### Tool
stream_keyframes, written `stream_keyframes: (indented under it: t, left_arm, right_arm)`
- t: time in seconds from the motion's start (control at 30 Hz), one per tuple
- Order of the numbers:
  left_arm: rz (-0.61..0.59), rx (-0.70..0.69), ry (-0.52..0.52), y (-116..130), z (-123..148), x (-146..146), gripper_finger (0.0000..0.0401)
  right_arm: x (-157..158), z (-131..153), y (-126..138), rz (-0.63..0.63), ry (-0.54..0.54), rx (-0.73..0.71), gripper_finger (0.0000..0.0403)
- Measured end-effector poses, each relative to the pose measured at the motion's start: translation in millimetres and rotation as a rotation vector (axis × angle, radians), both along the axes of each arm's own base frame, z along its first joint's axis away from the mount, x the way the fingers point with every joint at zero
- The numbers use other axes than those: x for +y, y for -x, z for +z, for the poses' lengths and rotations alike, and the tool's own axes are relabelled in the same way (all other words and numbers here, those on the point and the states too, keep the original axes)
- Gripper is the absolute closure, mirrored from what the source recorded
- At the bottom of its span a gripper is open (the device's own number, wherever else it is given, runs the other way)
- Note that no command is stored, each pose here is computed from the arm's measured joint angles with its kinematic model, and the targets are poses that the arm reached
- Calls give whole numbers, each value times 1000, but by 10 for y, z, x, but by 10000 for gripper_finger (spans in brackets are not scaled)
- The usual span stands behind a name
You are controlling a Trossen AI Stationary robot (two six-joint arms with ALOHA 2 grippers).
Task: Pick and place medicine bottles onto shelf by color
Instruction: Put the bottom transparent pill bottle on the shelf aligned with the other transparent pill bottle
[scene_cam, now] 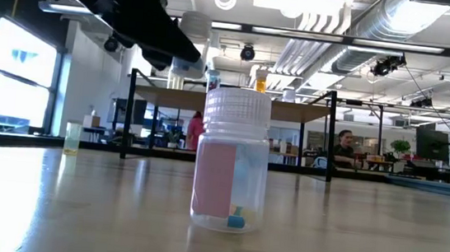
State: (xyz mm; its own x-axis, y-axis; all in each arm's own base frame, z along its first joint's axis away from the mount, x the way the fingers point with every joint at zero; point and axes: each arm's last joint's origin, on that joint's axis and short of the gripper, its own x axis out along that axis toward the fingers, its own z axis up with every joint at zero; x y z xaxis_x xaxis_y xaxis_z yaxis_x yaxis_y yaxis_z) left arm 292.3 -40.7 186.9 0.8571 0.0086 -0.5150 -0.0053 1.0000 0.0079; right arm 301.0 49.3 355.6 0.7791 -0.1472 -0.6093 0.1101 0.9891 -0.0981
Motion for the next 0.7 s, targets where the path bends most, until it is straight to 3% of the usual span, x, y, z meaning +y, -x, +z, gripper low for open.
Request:
stream_keyframes:
  t: [0.27, 0.5, 0.7]
  left_arm:
    - [167, -34, -55, 15, 75, 149, 266]
    - [175, -37, -48, 13, 77, 162, 266]
    - [200, -41, -68, 13, 79, 171, 266]
  right_arm:
    - [60, -158, -285, 120, 9, -28, 233]
    - [107, -429, -579, 180, 125, -13, 233]
    - [145, -615, -725, 213, 108, 5, 233]
